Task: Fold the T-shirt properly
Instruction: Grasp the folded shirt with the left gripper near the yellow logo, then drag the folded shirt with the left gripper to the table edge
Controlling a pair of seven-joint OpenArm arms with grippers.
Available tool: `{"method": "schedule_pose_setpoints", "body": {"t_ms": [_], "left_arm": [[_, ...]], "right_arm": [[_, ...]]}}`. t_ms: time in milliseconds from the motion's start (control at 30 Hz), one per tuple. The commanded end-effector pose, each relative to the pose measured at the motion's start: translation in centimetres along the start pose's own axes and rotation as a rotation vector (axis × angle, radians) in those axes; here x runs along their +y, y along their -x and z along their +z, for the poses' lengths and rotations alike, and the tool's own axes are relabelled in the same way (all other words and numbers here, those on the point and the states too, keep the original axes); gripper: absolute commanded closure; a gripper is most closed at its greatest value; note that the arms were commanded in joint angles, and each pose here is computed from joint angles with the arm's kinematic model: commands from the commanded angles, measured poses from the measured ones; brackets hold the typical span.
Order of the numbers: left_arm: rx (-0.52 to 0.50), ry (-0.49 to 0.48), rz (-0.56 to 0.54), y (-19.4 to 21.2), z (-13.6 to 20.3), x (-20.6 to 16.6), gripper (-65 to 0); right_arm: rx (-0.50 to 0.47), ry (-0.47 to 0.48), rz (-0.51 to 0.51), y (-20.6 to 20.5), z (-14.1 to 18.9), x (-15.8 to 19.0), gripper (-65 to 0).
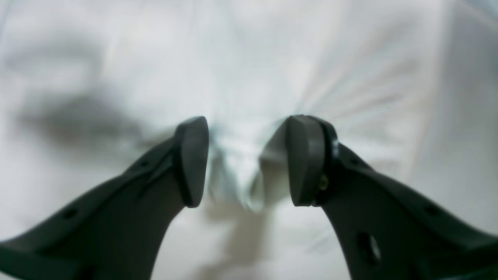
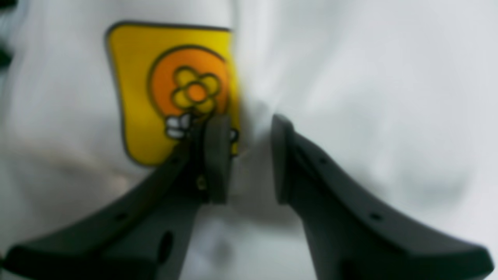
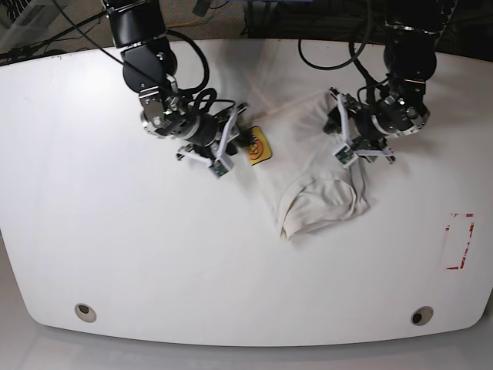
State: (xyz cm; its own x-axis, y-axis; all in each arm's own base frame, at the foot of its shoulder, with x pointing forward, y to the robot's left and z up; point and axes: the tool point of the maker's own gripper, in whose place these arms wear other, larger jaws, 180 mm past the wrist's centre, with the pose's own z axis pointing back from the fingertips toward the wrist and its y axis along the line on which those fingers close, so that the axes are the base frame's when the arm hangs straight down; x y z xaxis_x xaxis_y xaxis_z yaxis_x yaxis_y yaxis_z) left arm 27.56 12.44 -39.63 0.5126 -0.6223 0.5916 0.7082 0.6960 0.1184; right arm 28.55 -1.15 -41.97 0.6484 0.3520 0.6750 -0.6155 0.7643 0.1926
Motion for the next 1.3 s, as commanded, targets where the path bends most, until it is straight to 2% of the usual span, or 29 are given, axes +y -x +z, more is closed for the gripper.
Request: {"method": "schedule_pose_setpoints", "body": {"t_ms": [0,100,200,333,433,500,567,700,833,933,1067,1267], "left_arm": [[0.008,-0.089,-0.017,0.4,1.9,3.3,-29.6],[-0.001,-0.173,-0.009,0.5,3.9,6.1,-29.4],[-0.038,-0.251,-0.005,-0.5,6.0,7.9,-29.7],[-0.103,-0.281,0.003,-2.5,6.7,7.6,-30.1],[-0.143,-0.258,0.032,-3.6,6.0,6.3,-36.5],[-0.183,-0.278,0.122,-4.6,5.3,6.0,-43.8],[-0.205,-0.289,0.183,-5.3,4.8,5.7,-48.1],[-0.257,-0.321,0.306,-7.6,3.8,5.5,-50.1],[-0.202,-0.286,0.395,-6.4,1.0,4.1,-50.3],[-0.174,-0.253,0.421,-5.1,-1.3,3.2,-50.3],[-0.108,-0.221,0.46,-1.5,-4.1,2.4,-50.3],[0.031,-0.301,0.467,5.1,-3.1,6.8,-50.0]], "right_arm": [[-0.035,-0.076,0.044,-1.4,-0.5,3.3,-16.0],[-0.047,-0.131,0.056,-2.1,-1.2,6.2,-16.0],[-0.065,-0.155,0.038,-2.7,-1.5,7.3,-16.0],[-0.074,-0.162,0.034,-3.1,-1.5,7.7,-16.0],[-0.074,-0.159,0.038,-3.1,-1.5,7.5,-16.0],[-0.074,-0.157,0.039,-3.2,-1.5,7.5,-16.0],[-0.07,-0.15,0.043,-3.0,-1.4,7.1,-16.0],[-0.07,-0.115,0.03,-2.7,-1.0,5.2,-16.0],[-0.078,-0.086,0.006,-2.7,-0.6,3.9,-16.0],[-0.084,-0.069,-0.008,-2.8,-0.4,3.1,-16.0],[-0.11,-0.039,-0.018,-3.5,0.3,1.9,-16.0],[-0.151,-0.01,0.009,-4.7,1.7,1.1,-16.0]]}}
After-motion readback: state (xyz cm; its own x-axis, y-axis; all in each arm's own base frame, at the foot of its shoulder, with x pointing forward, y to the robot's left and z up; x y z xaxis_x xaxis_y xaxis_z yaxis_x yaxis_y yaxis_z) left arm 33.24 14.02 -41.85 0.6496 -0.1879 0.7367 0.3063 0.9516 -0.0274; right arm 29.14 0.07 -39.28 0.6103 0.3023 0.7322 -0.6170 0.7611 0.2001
